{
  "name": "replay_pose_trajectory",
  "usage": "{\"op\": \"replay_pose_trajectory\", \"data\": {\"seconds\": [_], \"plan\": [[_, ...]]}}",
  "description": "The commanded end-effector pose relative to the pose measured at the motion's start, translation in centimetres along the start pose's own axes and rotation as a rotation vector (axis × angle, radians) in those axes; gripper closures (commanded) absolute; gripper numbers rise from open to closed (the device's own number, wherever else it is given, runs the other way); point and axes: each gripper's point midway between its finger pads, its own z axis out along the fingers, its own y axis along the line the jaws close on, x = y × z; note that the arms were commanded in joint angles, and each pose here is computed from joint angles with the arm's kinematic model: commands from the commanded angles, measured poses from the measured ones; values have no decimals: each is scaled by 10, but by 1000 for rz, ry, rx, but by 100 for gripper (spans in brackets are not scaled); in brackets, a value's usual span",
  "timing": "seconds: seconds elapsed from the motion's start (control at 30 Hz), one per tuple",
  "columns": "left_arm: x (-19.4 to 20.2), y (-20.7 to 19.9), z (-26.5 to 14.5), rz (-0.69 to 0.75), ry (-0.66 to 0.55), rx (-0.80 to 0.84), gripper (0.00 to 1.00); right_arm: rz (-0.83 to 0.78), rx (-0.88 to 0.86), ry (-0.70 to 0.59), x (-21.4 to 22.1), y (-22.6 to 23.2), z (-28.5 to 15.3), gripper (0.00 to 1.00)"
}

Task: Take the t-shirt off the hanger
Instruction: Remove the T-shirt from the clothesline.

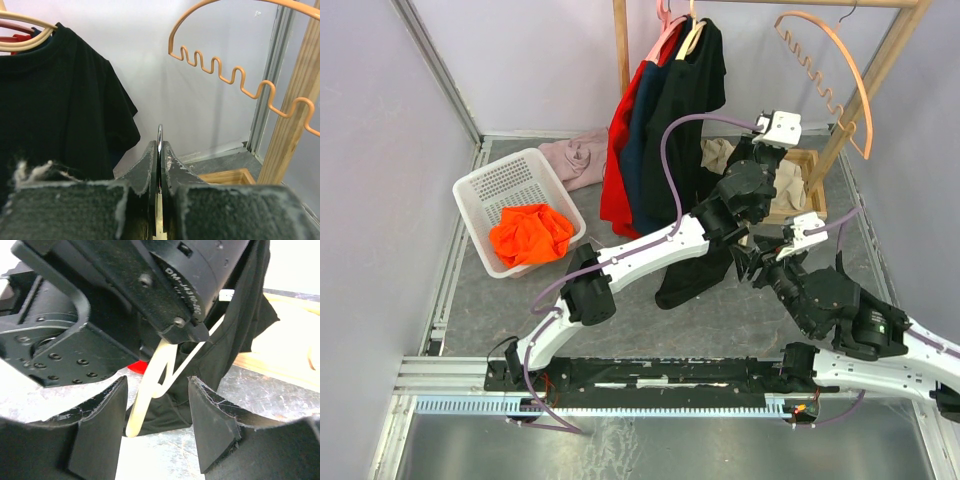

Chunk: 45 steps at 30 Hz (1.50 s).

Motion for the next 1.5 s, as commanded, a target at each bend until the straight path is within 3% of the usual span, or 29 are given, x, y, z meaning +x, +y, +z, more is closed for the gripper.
{"op": "replay_pose_trajectory", "data": {"seconds": [0.0, 0.47, 1.0, 1.47], "plan": [[-35, 13, 2, -92, -60, -25, 97, 32, 118, -35, -8, -13, 4, 41], [-39, 17, -5, -98, -57, -13, 97, -11, 298, -72, -15, -42, 2, 50], [-58, 15, -14, -125, -76, 8, 97, -30, 336, -58, -4, -53, -1, 64], [-66, 7, -28, -157, -61, 49, 97, -42, 293, -74, -2, -49, 0, 58]]}}
